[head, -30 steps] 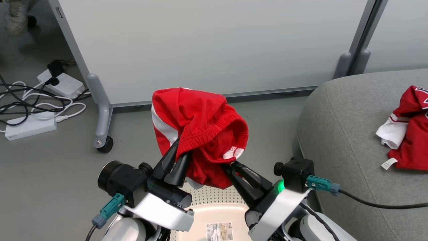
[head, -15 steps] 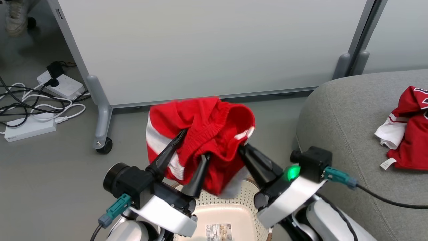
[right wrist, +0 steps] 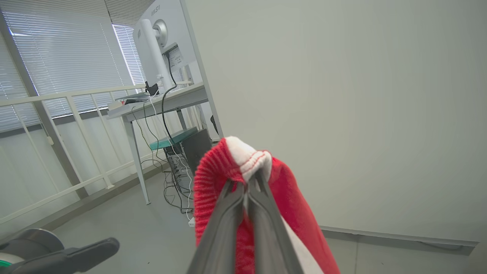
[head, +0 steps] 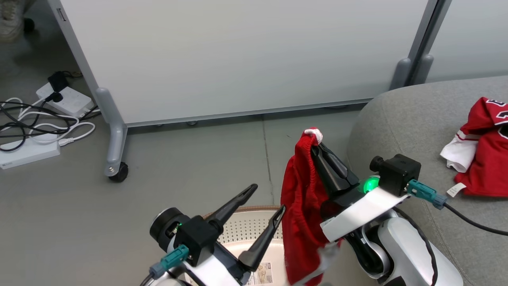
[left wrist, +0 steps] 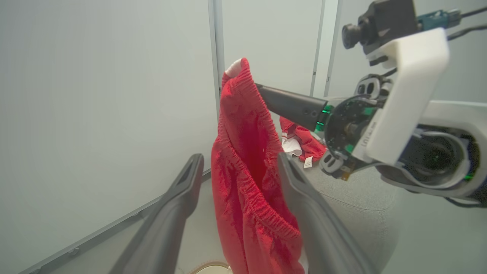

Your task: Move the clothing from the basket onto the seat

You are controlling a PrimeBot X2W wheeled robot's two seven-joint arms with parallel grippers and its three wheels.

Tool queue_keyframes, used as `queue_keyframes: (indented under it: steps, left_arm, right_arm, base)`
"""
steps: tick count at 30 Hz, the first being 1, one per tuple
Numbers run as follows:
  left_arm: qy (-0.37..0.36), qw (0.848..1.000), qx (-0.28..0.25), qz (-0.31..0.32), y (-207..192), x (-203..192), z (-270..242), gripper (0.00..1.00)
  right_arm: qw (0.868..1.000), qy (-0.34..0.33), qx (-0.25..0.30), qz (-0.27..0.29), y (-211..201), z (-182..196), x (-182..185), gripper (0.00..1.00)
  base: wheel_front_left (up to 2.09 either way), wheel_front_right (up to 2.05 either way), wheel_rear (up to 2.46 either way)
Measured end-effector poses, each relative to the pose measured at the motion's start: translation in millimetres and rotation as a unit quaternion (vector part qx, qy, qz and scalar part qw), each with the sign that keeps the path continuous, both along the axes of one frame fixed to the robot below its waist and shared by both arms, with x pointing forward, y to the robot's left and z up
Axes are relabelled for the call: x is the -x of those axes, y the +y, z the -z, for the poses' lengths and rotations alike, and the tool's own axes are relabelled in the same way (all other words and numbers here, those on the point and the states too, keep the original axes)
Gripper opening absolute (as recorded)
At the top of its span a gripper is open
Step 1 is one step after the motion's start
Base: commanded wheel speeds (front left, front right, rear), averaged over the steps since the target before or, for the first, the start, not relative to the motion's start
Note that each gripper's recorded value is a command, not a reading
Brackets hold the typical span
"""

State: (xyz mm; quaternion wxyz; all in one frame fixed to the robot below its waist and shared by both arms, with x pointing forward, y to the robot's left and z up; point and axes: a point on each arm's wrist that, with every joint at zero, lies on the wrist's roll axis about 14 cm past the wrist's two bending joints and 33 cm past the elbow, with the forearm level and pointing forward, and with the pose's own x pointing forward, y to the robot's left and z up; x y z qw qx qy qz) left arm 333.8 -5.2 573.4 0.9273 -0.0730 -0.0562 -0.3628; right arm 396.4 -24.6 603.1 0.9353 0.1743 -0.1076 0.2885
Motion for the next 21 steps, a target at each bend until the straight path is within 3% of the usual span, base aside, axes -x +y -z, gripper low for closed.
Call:
queue_keyframes:
  steps: [11,21]
  left_arm:
    - [0.016,0.997,-0.024,0.072,-35,13,17,1.0]
    - [0.018,0.988,-0.034,0.148,-73,13,25,1.0]
  right_arm:
    - [0.997,0.032,0.009,0.075,-51,23,-6,0.0]
    - [0.984,0.079,0.01,0.16,-111,51,-5,0.0]
  base:
    - [0.0,0.0,0.0]
    - [0.0,0.0,0.0]
